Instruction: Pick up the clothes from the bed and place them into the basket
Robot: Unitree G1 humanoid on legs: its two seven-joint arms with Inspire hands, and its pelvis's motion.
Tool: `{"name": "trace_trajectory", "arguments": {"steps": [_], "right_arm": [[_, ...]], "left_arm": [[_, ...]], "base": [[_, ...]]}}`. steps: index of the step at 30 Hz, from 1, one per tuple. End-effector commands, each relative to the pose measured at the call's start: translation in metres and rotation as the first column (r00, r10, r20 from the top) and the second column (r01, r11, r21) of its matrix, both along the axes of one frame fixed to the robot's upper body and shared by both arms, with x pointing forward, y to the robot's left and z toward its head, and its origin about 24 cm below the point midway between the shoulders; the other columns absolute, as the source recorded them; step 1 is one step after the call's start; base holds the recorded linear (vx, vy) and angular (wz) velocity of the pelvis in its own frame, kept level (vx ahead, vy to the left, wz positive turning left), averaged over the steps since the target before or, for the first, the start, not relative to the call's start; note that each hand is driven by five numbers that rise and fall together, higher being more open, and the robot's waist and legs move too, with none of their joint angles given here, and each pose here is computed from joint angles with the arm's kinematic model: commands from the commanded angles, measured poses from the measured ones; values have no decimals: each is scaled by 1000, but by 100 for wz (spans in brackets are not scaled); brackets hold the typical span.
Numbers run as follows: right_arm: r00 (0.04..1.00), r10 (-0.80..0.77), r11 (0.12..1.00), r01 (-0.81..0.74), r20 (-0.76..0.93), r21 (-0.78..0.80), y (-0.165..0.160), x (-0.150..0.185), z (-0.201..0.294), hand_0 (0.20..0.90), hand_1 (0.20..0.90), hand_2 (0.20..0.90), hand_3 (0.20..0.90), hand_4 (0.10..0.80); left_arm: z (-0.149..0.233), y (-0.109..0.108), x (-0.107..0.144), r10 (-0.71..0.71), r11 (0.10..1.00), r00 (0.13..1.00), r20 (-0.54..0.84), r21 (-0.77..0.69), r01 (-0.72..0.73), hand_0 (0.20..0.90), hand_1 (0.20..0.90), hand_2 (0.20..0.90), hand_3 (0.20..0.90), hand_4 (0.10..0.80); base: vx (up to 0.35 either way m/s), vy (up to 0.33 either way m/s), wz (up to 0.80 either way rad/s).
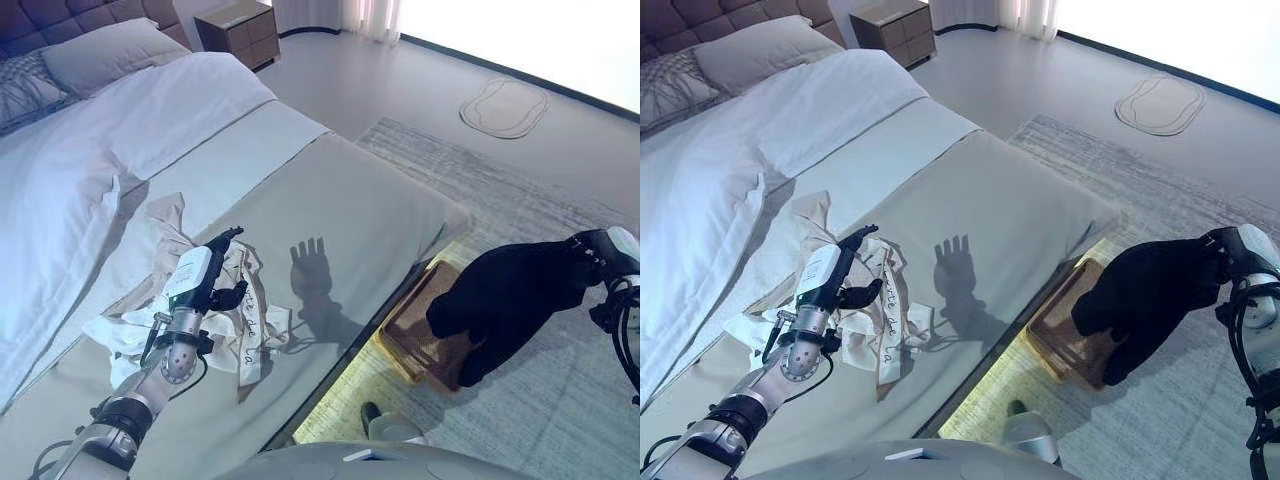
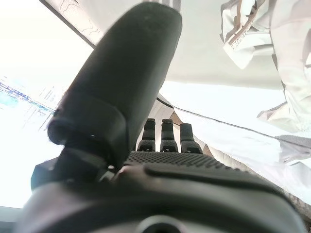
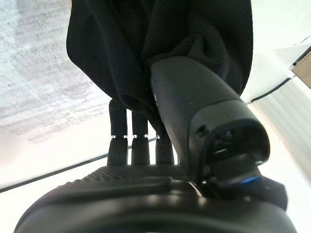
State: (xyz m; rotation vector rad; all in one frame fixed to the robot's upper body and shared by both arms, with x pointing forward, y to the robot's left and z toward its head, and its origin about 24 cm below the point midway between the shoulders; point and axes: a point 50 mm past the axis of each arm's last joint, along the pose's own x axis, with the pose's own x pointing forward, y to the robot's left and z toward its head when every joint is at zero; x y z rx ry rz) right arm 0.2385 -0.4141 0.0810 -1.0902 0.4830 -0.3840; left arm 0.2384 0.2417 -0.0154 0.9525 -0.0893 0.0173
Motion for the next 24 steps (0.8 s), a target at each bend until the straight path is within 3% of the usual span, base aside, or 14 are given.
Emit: {"name": "trace_trajectory", "arguments": {"steps": [1,24], "right_arm": [[980,-14,998,28,201,-63,-4,26,48,900,900,900,900,800],[985,79,995,-67,154,-78,13,38,41,900,900,900,900,800]], "left_arm": [[39,1,26,-29,998,982,186,-46,39,900,900,900,900,800],[39,-2,29,-21,998,983,185,-59,32,900,900,900,900,800]], "base": [[-32,-18,1],[-4,0,1]]}}
